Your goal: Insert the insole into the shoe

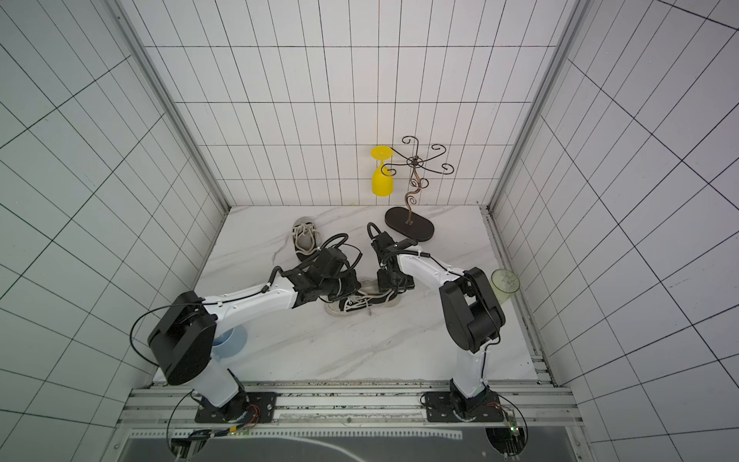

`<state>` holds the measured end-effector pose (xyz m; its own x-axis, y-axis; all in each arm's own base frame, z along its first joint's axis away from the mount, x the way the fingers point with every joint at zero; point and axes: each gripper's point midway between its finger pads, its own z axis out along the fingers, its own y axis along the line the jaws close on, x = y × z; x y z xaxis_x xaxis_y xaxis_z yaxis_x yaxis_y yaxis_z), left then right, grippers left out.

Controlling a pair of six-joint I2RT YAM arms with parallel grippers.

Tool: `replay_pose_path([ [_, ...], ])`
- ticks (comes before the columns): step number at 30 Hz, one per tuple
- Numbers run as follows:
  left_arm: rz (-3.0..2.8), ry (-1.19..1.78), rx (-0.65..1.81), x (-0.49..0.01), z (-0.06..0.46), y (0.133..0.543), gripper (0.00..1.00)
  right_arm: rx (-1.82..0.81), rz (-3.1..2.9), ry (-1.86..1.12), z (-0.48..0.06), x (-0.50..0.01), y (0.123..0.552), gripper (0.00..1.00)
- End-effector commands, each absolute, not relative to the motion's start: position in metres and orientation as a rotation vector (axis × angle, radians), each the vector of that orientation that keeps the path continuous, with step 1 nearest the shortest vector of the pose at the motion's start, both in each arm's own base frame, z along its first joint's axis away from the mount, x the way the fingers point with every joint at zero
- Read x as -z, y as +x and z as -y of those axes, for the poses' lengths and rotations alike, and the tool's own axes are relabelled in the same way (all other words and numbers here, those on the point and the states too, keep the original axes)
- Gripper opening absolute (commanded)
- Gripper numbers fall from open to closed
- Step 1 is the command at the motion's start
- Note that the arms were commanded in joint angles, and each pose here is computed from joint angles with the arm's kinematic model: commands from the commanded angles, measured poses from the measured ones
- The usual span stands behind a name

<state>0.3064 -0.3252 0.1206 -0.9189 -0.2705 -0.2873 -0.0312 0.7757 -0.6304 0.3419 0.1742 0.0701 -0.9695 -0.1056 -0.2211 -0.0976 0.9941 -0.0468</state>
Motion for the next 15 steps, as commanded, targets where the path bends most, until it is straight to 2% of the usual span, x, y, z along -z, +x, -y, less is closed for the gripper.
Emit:
replay_pose_path([
  [1,-2.584,-0.214,0.928,-0.127,0.333,0.312,0.00,0.071,-2.846,-0.155,-0.171,-0.107,0.357,0.68],
  [5,-2.588,-0.224,0.939,-0.124,0.336,0.313,0.00,0.094,-2.873,-0.157,-0.165,-0.092,0.348,0.65],
  [10,-2.587,-0.234,0.938,-0.123,0.335,0.313,0.00,0.119,-2.901,-0.198,-0.160,-0.083,0.337,0.53],
  [15,-2.577,-0.233,0.935,-0.126,0.333,0.314,0.00,0.197,-2.901,-0.245,-0.147,-0.076,0.328,0.50],
])
